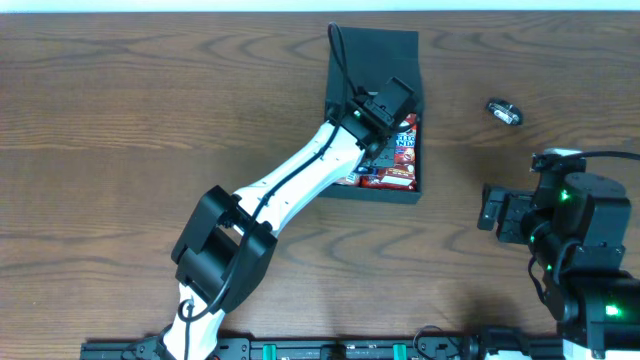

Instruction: Pack container

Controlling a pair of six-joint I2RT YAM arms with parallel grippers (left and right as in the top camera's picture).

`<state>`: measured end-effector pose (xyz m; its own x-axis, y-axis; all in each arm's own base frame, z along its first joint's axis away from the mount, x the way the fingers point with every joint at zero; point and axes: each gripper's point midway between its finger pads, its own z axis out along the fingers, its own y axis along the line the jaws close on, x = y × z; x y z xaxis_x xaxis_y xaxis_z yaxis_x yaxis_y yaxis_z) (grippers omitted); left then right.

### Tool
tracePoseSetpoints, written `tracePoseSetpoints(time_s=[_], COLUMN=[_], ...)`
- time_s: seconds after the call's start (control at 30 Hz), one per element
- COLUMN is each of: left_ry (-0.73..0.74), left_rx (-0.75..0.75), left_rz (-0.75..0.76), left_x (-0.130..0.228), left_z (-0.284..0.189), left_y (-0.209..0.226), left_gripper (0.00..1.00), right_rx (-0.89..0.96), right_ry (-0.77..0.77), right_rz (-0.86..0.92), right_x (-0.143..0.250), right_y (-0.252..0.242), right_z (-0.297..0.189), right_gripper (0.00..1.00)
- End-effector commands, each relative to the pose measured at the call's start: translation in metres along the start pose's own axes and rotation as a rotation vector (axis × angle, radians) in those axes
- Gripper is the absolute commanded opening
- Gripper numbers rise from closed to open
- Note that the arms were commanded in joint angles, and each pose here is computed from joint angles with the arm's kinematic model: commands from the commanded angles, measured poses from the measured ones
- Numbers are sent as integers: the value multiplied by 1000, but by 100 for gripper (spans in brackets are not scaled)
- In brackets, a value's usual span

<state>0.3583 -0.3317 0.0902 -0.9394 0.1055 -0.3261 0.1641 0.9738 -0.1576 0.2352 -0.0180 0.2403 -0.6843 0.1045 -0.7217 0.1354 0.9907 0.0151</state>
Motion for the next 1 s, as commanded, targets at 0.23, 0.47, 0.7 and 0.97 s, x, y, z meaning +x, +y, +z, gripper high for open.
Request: tracePoseSetpoints(time_s=[0.23, 0.47, 0.7, 0.97], left_ry=[8, 0, -115, -313], left_rx=[3, 6, 52, -37], left_rz=[-2, -3, 33, 118], left_x=[2, 0, -25, -32], left_z=[4, 0, -70, -193], left_y=[-6, -6, 2, 54], left_gripper=[60, 98, 95, 95], right_rx=[7, 25, 78, 175], right_ry=[3, -1, -8, 96], right_rz=[-2, -1, -2, -62], right_x=[1, 1, -6, -28], right_y=[-1, -4, -12, -31], right_z=[1, 1, 5, 27], right_gripper=[99, 99, 99, 99])
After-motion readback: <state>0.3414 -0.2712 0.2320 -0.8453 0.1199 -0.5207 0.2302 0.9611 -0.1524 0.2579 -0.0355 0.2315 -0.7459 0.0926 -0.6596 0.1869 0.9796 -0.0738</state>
